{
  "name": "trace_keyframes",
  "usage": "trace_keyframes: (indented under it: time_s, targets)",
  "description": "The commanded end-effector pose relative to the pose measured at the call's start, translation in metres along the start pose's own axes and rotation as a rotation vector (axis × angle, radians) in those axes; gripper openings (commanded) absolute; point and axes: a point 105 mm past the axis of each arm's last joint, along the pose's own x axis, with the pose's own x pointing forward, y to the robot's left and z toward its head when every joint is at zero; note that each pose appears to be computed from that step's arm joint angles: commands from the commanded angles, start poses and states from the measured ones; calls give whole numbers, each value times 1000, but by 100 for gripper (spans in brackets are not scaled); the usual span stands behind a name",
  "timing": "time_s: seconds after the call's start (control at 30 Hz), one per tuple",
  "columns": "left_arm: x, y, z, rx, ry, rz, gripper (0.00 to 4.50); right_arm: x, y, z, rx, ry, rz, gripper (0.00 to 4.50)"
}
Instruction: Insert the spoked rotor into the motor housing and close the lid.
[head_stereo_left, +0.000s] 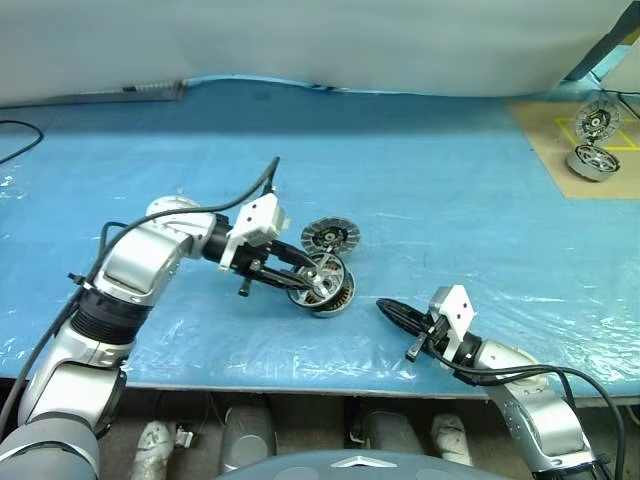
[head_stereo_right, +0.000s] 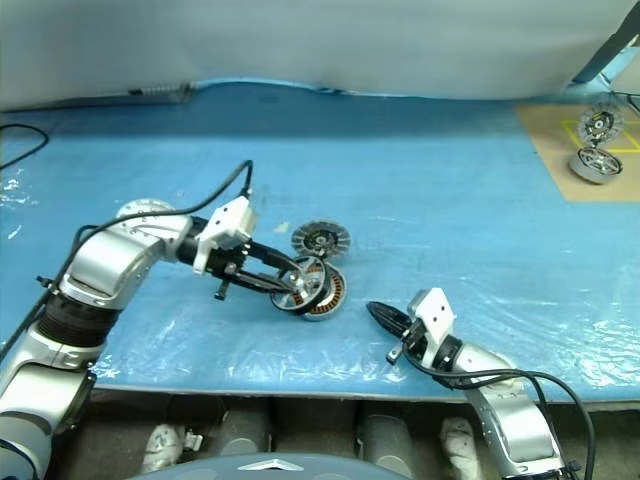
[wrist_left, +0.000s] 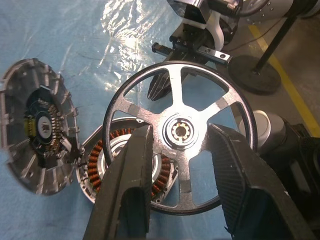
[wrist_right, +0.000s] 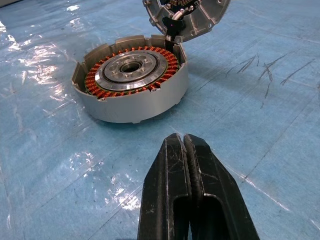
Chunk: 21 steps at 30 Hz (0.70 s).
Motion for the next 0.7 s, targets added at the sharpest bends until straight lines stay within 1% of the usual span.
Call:
trace_keyframes:
  time_s: [0.03,0.27,0.7]
  targets:
    - [5,8,2,60,22,38,133,1,0,8,-27,-36,1,0]
    - [11,15,-12,72,51,73,133,5,1,11,-29,-46,4,0]
    - [19,33,-20,78,53,128,133,9,0,11,-28,-48,1,0]
